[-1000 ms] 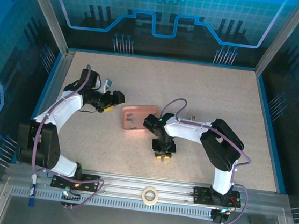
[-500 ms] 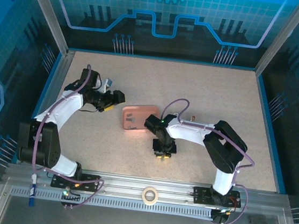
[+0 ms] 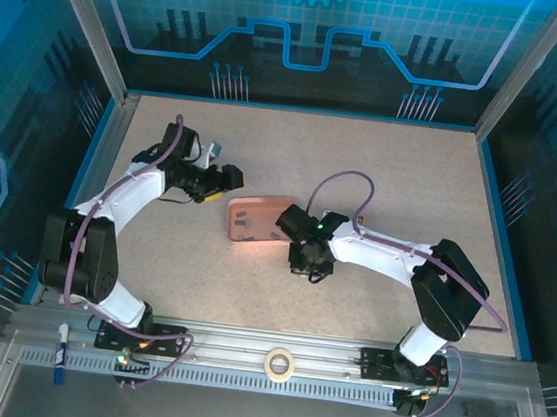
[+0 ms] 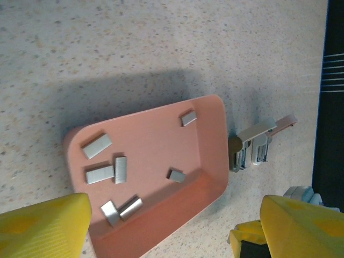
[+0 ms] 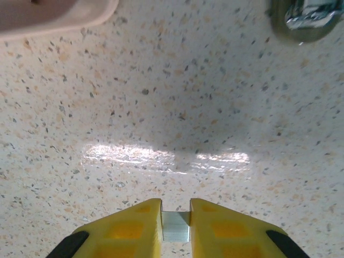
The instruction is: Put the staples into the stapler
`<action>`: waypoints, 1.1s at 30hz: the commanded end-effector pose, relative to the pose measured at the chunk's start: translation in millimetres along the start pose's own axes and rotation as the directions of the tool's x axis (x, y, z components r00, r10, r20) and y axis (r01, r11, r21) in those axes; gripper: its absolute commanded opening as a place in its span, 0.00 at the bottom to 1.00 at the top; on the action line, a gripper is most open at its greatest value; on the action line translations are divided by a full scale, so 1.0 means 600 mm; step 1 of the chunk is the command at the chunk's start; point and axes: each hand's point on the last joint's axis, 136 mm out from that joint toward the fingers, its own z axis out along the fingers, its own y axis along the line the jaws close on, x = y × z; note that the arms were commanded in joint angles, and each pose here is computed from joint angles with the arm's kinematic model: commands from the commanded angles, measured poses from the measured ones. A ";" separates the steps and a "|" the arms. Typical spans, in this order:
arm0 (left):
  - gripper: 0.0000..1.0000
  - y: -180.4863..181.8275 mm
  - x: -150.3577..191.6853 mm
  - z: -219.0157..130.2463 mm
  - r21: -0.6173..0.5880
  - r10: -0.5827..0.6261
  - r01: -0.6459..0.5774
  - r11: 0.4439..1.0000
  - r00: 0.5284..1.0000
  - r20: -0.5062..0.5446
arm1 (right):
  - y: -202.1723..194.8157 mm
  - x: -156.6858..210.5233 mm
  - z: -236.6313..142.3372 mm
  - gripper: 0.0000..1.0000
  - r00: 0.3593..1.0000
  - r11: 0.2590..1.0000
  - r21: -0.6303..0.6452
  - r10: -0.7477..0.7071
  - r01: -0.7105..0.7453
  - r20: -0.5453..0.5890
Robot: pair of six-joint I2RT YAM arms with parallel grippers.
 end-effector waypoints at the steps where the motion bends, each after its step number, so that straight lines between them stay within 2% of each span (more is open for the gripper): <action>1: 0.83 -0.039 -0.025 0.016 0.023 0.062 -0.063 0.998 0.997 0.043 | -0.020 -0.033 -0.022 0.22 0.997 1.000 -0.004 0.011 -0.011 0.081; 4: 0.83 -0.065 -0.033 0.039 0.035 0.107 -0.109 0.993 0.993 0.060 | -0.037 -0.055 -0.035 0.21 0.992 0.999 -0.034 0.018 -0.014 0.123; 7: 0.83 -0.094 -0.041 0.067 0.040 0.210 -0.214 0.976 0.974 0.084 | -0.062 -0.075 -0.047 0.22 0.985 0.998 -0.060 0.022 -0.012 0.174; 12: 0.82 -0.147 -0.039 0.107 0.070 0.432 -0.442 0.894 0.894 0.120 | -0.102 -0.100 -0.051 0.22 0.963 0.991 -0.130 0.023 0.013 0.268; 16: 0.82 -0.173 -0.031 0.129 0.082 0.549 -0.562 0.823 0.824 0.137 | -0.135 -0.114 -0.056 0.22 0.947 0.989 -0.143 0.027 0.020 0.320; 22: 0.82 -0.196 -0.024 0.137 0.156 0.591 -0.614 0.773 0.788 0.172 | -0.167 -0.144 -0.051 0.22 0.924 0.994 -0.110 0.029 0.014 0.382; 28: 0.82 -0.200 -0.012 0.123 0.172 0.589 -0.624 0.762 0.779 0.213 | -0.182 -0.158 -0.052 0.21 0.916 0.997 -0.072 0.047 -0.019 0.398; 33: 0.82 -0.202 0.003 0.116 0.192 0.630 -0.682 0.706 0.728 0.270 | -0.188 -0.161 -0.061 0.22 0.899 0.998 -0.068 0.035 -0.006 0.437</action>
